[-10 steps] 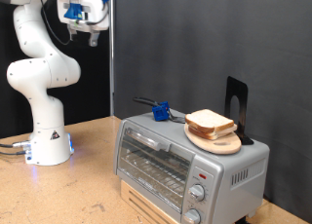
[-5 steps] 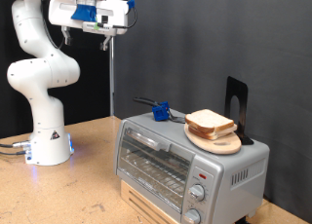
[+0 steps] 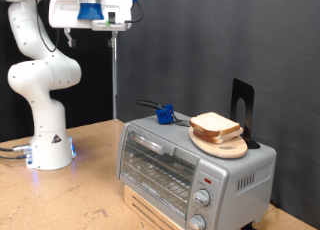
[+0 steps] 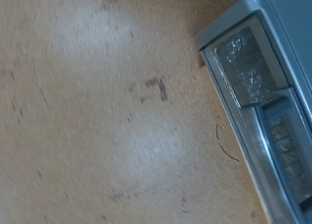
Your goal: Make a piece of toast with the oven
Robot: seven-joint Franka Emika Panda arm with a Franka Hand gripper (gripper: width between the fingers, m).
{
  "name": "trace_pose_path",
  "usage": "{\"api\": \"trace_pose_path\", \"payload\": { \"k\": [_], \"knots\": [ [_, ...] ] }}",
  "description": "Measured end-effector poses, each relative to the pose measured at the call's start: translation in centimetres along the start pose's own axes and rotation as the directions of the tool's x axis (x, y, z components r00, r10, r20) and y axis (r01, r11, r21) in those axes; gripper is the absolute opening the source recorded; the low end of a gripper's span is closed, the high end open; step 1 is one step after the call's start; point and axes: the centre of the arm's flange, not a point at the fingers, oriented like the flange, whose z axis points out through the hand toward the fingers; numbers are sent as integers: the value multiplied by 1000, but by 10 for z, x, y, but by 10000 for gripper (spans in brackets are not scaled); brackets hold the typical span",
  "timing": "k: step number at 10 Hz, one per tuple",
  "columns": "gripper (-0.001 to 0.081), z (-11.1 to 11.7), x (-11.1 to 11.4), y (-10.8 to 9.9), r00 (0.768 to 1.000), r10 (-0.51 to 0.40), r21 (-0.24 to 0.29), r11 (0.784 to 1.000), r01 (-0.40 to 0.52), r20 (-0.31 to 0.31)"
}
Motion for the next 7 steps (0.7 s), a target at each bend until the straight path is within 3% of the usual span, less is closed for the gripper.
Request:
{"api": "trace_pose_path", "payload": {
  "k": [1,2,3,4,5,6,7],
  "knots": [
    [800,9,1,-3,996,-93,26,995,94,-14],
    [800,9,1,-2,998,-64,19,998,64,1],
    [800,6,-1,-2,992,-118,62,991,115,39],
    [800,3,1,-2,975,-211,140,970,199,71],
    [800,3,4,-5,952,-299,221,935,277,72],
    [800,8,7,-11,939,-341,271,909,317,47],
    [800,14,6,-19,933,-358,283,898,336,30]
  ]
}}
